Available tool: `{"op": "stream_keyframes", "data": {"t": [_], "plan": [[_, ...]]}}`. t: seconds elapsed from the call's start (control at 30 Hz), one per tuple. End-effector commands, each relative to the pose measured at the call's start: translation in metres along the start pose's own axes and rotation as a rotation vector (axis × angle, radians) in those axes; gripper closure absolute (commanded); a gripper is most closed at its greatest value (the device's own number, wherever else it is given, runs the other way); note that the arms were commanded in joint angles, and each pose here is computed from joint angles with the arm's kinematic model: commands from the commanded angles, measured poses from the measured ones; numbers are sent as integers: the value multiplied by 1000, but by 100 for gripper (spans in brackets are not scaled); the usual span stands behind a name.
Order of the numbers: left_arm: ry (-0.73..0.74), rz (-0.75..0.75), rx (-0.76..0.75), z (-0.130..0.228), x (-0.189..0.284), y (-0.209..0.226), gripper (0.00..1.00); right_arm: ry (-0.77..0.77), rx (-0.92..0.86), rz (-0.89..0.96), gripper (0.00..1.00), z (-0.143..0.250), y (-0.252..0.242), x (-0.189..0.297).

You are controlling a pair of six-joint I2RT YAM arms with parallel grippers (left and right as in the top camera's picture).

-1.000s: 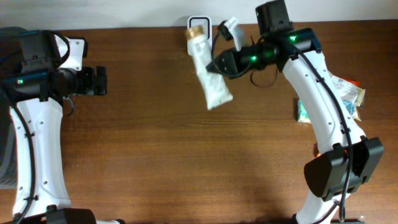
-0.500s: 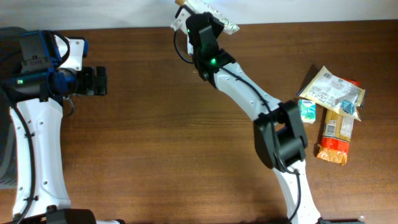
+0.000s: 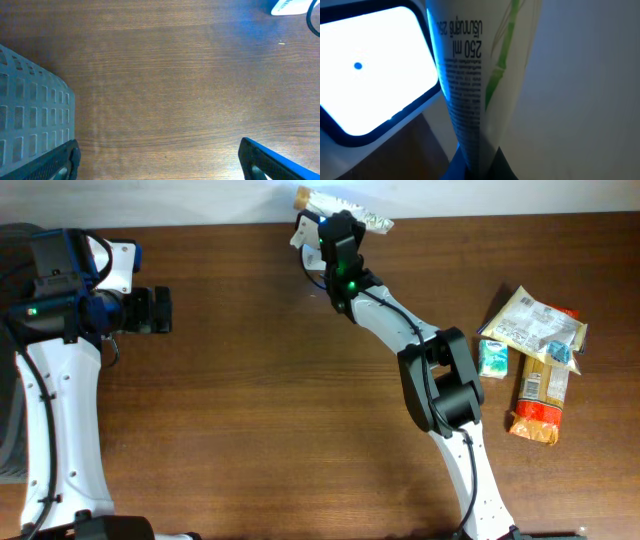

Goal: Scan the item barcode
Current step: 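Lift the white tube and hold it over the scanner, then carry the tube right and release it beside the pile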

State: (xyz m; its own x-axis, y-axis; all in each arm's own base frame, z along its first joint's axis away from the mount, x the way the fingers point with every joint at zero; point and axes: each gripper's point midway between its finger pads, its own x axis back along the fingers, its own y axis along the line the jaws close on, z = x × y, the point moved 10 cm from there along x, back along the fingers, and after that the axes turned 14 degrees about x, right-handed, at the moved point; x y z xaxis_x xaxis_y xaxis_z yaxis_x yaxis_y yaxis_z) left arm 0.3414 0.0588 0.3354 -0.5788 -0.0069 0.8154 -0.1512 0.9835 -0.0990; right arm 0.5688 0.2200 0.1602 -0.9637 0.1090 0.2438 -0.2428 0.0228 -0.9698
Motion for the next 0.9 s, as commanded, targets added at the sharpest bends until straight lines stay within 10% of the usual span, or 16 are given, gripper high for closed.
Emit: {"op": "stream_keyframes", "data": {"t": [0.0, 0.37, 0.7, 0.87], "plan": [[-16, 4, -14, 0, 6, -1, 1, -21, -15, 18, 96, -4, -12, 2], [-14, 3, -14, 0, 6, -1, 1, -4, -6, -41, 96, -9, -16, 15], [-14, 3, -14, 0, 6, -1, 1, 14, -738, -277, 96, 40, -142, 133], [-14, 3, -14, 0, 6, -1, 1, 506, -848, -739, 96, 114, -90, 184]]}}
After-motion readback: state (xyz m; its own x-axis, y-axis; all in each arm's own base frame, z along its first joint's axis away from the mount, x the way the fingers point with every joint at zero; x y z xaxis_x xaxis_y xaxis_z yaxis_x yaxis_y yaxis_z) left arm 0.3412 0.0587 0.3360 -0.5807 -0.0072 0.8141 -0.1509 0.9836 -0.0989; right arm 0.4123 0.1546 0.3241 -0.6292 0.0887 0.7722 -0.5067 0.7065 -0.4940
